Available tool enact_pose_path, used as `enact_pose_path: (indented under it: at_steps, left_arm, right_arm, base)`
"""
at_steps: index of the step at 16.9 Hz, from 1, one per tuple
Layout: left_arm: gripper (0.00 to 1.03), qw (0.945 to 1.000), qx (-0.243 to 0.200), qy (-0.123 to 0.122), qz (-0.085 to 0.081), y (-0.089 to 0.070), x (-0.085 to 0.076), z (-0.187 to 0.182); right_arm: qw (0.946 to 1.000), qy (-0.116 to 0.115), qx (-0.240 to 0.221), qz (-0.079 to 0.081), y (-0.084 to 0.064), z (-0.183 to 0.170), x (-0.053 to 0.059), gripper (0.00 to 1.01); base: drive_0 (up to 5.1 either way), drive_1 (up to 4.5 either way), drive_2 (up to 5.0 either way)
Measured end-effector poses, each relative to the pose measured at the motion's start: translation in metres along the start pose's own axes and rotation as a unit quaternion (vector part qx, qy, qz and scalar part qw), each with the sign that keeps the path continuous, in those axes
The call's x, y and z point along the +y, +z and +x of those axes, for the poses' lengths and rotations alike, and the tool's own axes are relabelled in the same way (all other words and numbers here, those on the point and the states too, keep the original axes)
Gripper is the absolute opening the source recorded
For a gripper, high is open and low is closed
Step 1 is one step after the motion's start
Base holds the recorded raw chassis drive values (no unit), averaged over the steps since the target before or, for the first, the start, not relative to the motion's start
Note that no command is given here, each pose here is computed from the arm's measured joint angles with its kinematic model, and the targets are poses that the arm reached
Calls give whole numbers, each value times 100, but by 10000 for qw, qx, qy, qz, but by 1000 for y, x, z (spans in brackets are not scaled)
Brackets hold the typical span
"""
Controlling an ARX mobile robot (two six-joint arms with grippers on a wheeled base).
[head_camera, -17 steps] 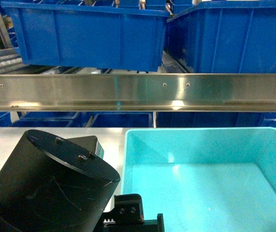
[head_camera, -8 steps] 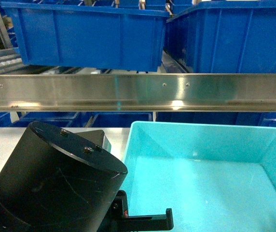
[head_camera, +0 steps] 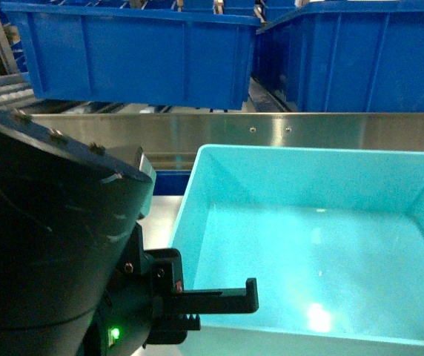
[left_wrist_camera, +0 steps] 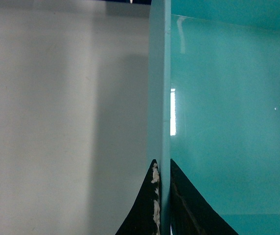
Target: Organize blue bins on left shelf correctly
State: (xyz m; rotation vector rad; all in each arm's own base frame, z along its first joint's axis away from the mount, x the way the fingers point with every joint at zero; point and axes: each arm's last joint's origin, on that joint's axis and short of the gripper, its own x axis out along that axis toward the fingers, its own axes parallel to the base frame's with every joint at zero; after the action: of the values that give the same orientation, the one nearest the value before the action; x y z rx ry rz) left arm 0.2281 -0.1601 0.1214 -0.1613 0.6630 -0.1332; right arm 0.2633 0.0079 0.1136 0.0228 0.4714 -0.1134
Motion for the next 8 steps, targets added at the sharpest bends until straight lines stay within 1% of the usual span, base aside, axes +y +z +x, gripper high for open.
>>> enact_pose_path:
  at_steps: [1, 2, 3, 4, 8]
  left_arm:
    - [2, 9999, -144, -43, 70, 8, -1, -9]
    - [2, 9993, -367, -49, 109, 18, -2, -17]
    - [2, 9990, -439, -65, 88, 20, -3, -18]
    - [2, 9989, -453, -72, 84, 21, -4, -18]
    - [2, 9990, -440, -67, 93, 21, -4, -18]
  right_arm:
    - [9999, 65, -100, -64, 11, -10, 0, 2]
    - [9987, 154, -451, -189, 28, -25, -1, 2]
    - [9958, 200, -825, -330, 37, -31, -1, 2]
    - [9957, 193, -831, -373, 38, -31, -1, 2]
    - [9959, 190, -793, -381, 37, -31, -1, 2]
  base:
    - [0, 0, 0]
    - [0, 0, 0]
    - [0, 0, 0]
    - [0, 0, 0]
    - [0, 0, 0]
